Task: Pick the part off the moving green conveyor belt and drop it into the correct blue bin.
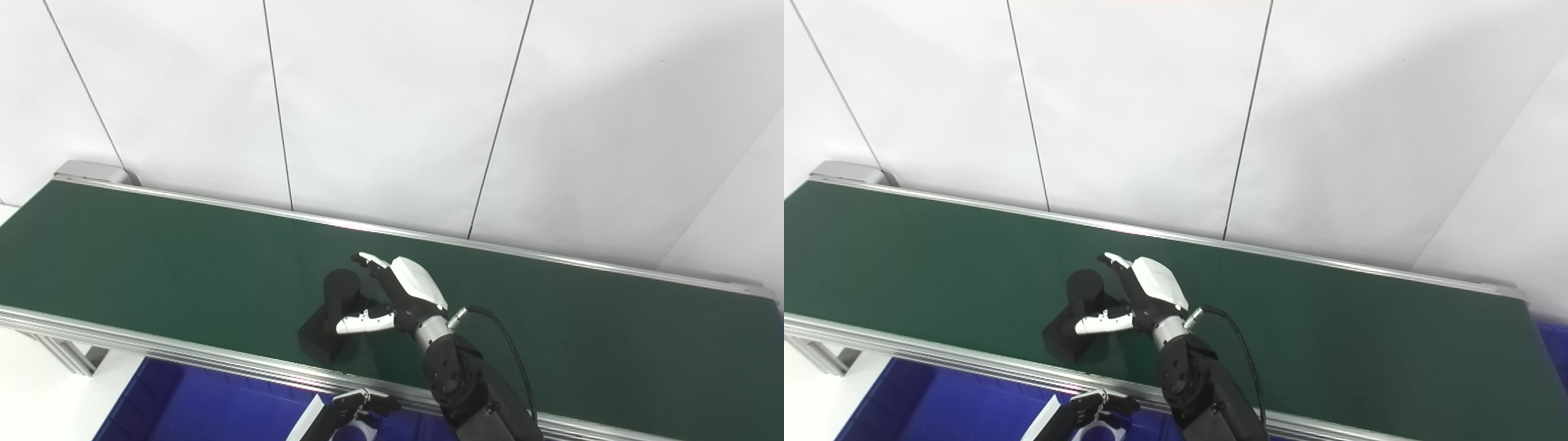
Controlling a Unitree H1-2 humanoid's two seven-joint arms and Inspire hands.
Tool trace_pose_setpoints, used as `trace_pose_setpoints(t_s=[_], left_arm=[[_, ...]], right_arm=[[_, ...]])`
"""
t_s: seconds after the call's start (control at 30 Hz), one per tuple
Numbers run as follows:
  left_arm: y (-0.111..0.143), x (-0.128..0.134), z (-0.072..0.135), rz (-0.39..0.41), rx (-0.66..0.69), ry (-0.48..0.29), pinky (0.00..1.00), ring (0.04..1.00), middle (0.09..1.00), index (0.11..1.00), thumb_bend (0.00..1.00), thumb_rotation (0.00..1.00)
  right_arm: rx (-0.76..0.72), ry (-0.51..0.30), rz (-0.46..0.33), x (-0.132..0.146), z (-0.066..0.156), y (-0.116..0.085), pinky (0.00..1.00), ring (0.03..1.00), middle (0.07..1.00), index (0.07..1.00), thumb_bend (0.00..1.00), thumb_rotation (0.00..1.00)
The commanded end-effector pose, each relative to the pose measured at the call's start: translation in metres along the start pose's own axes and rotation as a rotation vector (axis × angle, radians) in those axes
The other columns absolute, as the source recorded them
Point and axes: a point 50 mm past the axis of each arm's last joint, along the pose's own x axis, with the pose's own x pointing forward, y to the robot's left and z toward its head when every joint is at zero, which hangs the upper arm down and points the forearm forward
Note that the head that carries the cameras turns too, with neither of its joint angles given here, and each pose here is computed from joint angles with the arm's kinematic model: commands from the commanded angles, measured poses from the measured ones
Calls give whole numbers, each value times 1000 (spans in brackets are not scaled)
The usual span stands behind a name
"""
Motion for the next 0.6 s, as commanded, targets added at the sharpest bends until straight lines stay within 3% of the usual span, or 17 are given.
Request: trace_pose_setpoints(t_s=[0.0,0.4,0.57], left_arm=[[3,4,12,11,-3,-81,621,707,731,658,876,319],[2,2,15,6,-2,-90,635,714,737,663,869,338],[2,2,15,9,-9,-89,630,711,736,662,862,321]], right_arm=[[-24,-83,-64,13,25,-18,786,867,901,900,873,494],[-39,-30,-45,31,11,-7,760,855,899,893,853,498],[-16,-59,-112,37,8,-2,688,794,848,841,752,462]])
